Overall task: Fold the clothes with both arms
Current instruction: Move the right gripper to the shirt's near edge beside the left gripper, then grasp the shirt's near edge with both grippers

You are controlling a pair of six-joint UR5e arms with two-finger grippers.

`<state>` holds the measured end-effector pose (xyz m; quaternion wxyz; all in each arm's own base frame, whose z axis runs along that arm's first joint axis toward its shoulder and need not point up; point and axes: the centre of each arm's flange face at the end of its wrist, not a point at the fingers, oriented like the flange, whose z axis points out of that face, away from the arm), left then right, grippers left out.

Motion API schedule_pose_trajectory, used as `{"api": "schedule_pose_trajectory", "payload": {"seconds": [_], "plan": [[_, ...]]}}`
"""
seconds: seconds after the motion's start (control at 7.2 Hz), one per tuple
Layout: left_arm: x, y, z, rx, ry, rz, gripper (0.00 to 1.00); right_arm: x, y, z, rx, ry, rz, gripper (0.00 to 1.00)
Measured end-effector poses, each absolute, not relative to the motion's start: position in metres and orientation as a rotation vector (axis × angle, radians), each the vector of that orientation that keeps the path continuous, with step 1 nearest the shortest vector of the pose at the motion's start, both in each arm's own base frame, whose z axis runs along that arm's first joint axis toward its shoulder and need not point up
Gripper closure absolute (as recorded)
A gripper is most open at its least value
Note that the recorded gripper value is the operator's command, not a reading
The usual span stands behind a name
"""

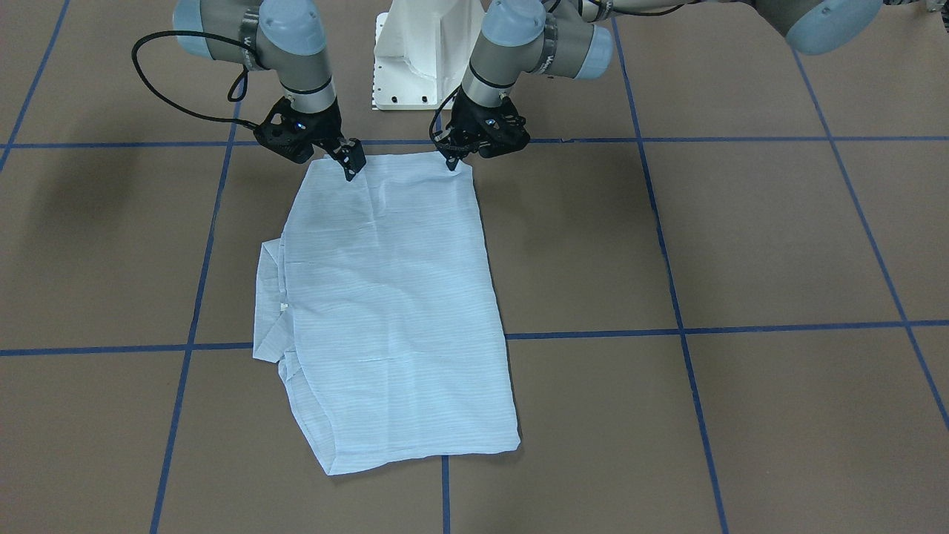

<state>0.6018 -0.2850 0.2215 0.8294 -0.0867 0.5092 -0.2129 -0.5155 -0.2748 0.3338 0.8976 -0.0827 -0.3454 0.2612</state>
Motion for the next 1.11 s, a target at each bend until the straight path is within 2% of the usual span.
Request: {"api": "schedule_pose_trajectory", "payload": {"seconds": [0.28,0.42,0.56,0.97,1.11], "plan": [[0.6019,-0.2851,0.2216,-0.183,1.080,-0.451,1.00,-0.5191,-0.2687,0.3343,-0.175,-0.713,0.530,0.03],[0.6019,-0.2851,0.2217,-0.183,1.080,-0.451,1.00,-0.5203,-0.2671,0.3344,-0.176,-0.712,0.527,0.18],[0.6019,-0.2851,0.2216,-0.183,1.080,-0.451,1.00,-0.5210,-0.2666,0.3337,-0.177,-0.713,0.526,0.29],[0.6019,-0.2851,0.2216,-0.183,1.080,-0.451,1.00,-0.5217,-0.2670,0.3325,-0.176,-0.715,0.526,0.54],[0.6019,-0.2851,0.2216,-0.182,1.080,-0.450,1.00,-0.5215,-0.2674,0.3329,-0.175,-0.714,0.527,0.58]]}}
